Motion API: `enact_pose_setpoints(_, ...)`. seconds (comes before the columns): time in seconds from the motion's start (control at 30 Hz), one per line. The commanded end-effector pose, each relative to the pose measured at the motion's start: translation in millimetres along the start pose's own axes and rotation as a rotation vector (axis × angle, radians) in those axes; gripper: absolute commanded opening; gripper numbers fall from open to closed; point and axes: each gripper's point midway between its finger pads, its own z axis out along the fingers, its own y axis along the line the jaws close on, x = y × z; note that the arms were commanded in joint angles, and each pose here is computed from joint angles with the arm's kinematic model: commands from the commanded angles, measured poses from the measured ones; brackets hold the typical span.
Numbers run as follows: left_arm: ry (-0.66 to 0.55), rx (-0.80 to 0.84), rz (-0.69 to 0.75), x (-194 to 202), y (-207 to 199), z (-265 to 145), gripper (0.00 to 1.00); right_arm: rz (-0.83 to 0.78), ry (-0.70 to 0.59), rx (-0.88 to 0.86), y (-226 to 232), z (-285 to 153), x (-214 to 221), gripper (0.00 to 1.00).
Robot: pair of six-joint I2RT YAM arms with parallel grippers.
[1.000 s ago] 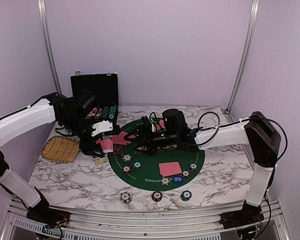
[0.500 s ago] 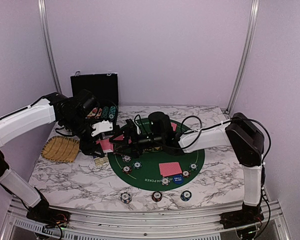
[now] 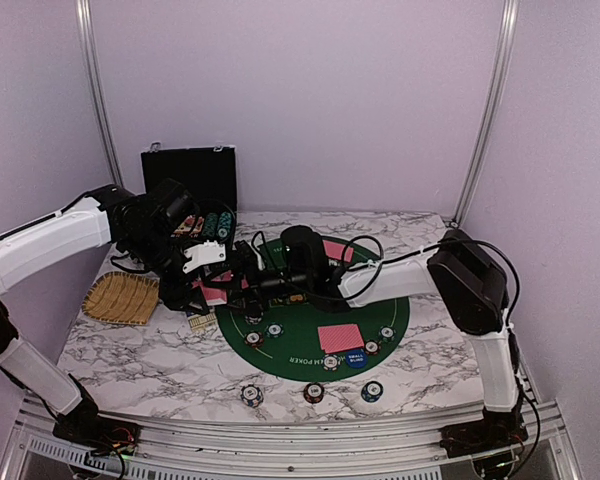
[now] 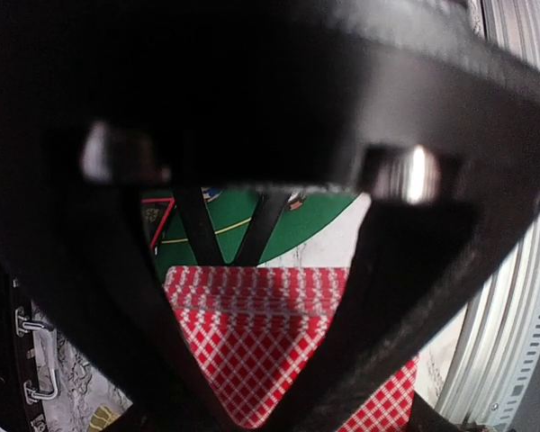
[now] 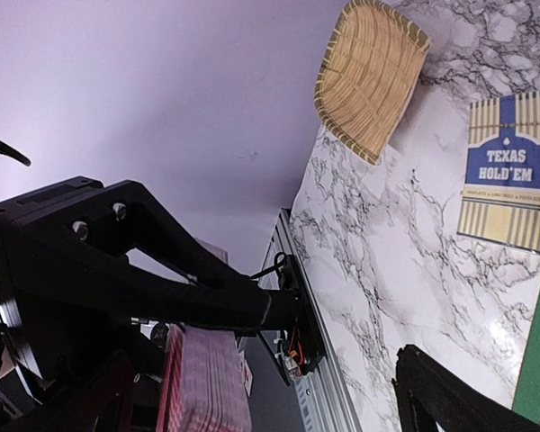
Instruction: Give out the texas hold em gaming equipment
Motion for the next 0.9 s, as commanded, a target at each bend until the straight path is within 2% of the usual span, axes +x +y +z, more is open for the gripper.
enact_pose_setpoints(0.0,-0.013,0.017,0.005,-2,-2,-1,0.14,-0.033,0.035,-0.070,23,16,2,0.99)
enact_pose_setpoints(0.43,-0.015,0.020,0.010,-2,-3,-1,0.14,0.010,0.084,-0.093,12,36,5,0.99)
enact_pose_setpoints(0.87,-0.020,0.010,0.015,-2,-4,-5,0.14,0.062,0.042,-0.024,-12,16,-4,0.83)
